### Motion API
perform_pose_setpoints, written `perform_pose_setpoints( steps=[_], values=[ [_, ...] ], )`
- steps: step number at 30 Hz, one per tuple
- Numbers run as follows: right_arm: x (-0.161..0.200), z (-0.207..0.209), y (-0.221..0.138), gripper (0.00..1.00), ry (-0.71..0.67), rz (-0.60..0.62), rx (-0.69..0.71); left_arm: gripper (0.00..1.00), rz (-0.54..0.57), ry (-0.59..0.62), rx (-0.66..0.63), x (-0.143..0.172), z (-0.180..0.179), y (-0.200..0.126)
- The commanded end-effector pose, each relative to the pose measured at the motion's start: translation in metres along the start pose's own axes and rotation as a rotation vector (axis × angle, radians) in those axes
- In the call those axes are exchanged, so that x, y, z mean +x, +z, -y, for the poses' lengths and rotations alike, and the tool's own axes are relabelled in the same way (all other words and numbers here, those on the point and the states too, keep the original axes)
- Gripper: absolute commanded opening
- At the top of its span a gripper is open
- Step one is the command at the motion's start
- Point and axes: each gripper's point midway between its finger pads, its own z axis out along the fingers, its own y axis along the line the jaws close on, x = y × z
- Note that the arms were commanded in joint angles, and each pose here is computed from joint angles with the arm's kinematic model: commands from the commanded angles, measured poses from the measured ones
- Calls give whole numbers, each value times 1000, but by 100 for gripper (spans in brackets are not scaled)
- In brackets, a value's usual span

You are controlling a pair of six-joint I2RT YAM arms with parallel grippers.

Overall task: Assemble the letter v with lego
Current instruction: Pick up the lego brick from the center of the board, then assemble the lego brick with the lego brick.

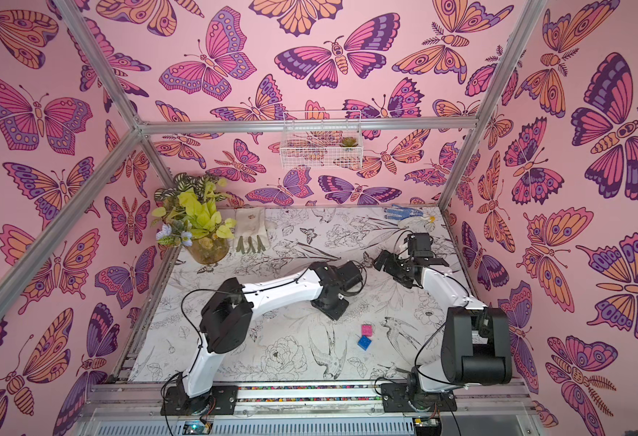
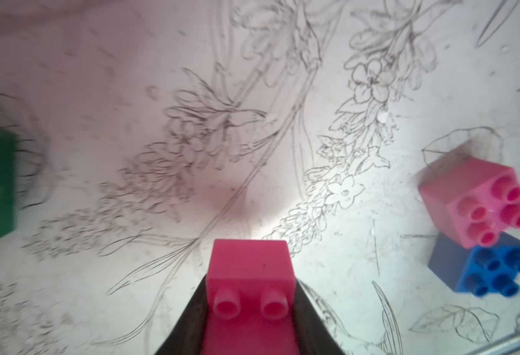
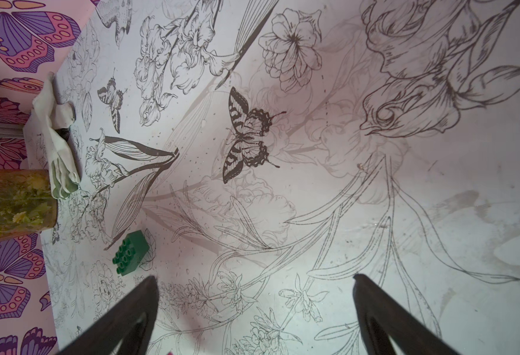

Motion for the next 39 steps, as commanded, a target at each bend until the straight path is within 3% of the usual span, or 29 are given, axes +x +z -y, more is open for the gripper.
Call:
perform_pose_setpoints(
  steps=[1,9,17,27,39],
  values=[
    [3,-13,-2,99,-46,-2,-47,27,33,42,-18,1,-36,-38],
    [12,-53,10,99,-151,-46,-84,28,16,165,-42,10,-101,-62],
    [21,-69,26,99,-200,-76,-82,27,-15,216,-3,7,-140,-49],
    [21,-72,21,99,-220,-70,-70,27,-100,215,61,1,-160,0],
    [23,-69,26,99,-211,-79,-63,27,-120,207,91,3,-156,11]
  ],
)
